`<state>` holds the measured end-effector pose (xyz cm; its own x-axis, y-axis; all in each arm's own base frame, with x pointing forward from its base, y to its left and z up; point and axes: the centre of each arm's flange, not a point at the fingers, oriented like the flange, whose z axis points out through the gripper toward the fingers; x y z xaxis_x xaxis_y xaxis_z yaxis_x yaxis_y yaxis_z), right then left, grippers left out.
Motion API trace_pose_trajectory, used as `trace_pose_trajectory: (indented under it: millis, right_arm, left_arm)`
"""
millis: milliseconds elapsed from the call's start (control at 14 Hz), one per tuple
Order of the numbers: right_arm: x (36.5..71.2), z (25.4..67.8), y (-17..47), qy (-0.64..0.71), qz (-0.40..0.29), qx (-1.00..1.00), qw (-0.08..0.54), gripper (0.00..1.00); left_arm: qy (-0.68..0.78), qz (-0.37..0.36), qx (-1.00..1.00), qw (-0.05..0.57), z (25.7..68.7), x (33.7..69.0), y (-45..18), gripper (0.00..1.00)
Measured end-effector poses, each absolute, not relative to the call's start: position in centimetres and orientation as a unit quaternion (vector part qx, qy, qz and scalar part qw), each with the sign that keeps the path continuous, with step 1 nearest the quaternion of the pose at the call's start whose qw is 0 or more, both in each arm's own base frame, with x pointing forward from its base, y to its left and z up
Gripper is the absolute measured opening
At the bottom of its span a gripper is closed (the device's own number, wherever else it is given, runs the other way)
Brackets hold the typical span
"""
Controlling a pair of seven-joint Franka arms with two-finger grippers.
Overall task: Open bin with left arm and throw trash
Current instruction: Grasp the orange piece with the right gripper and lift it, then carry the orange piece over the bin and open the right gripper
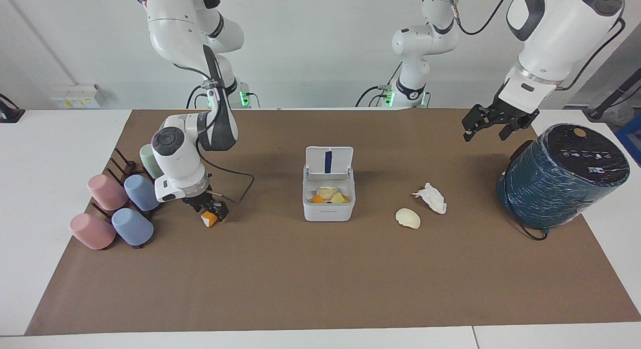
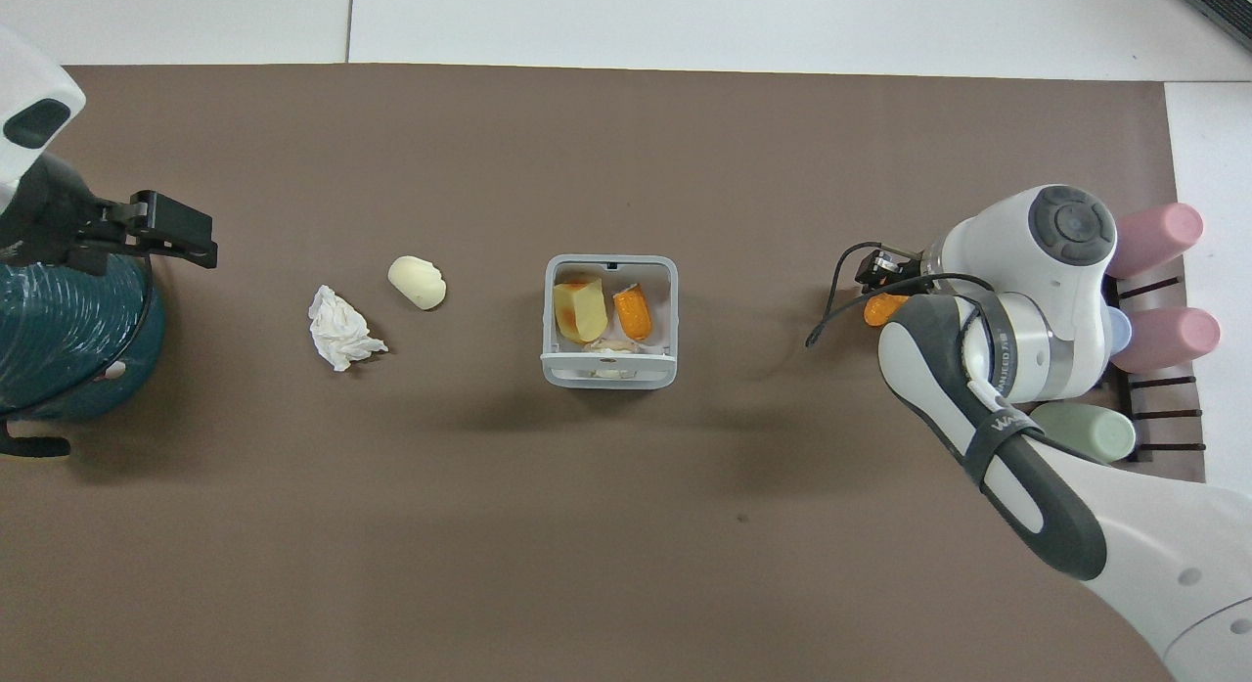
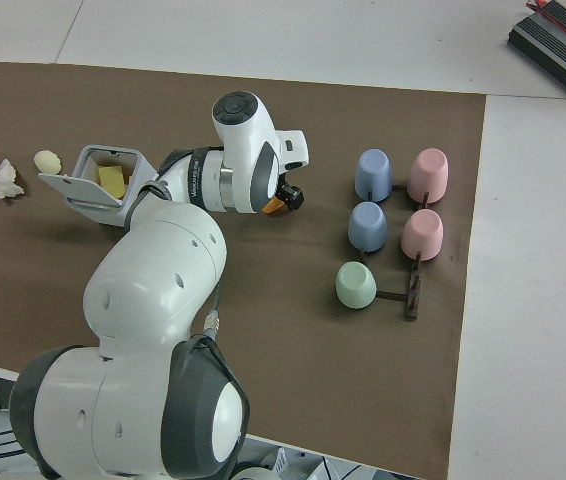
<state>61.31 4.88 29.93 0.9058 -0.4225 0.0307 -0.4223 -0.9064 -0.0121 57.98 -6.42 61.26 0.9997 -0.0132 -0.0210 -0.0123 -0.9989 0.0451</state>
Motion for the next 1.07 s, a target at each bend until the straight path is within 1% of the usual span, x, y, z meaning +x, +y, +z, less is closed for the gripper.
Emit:
trace_pose_trajectory:
  millis: [143,215,358,430,645,788,860,1074]
  right_arm:
    - [61.3,30.0,5.0,0.215,-0.016,-0.976,0.003,0.45]
    - [61.4,30.1,5.1,0.214,-0.018,-0.977,0.003,0.36]
    - [61.6,31.0,5.7,0.21,-0.015,-0.978,0.003,0.36]
    - [61.9,32.2,6.3,0.206,-0.013,-0.979,0.004,0.36]
    - [62.2,38.0,9.8,0.178,-0.021,-0.984,0.018,0.36]
    - [61.5,42.0,13.4,0.159,-0.028,-0.986,0.048,0.36]
    - [61.3,43.4,14.9,0.156,-0.028,-0.985,0.067,0.36]
    - [60.8,46.2,19.1,0.157,-0.023,-0.98,0.124,0.36]
  left_arm:
    - [-0.008,-0.01,1.0,0.022,61.1,57.8,-6.5,1.0]
    - [-0.008,-0.009,1.0,0.021,61.2,57.7,-6.5,1.0]
    - [-0.008,-0.007,1.0,0.021,61.1,57.6,-6.5,1.0]
    - [-0.008,-0.007,1.0,0.021,60.9,57.7,-6.5,1.0]
    - [-0.008,-0.003,1.0,0.022,60.3,57.9,-6.5,1.0]
    - [-0.008,-0.001,1.0,0.022,59.8,58.0,-6.6,1.0]
    - [-0.009,-0.001,1.0,0.022,59.7,58.0,-6.6,1.0]
    - [-0.009,-0.002,1.0,0.022,59.3,58.0,-6.6,1.0]
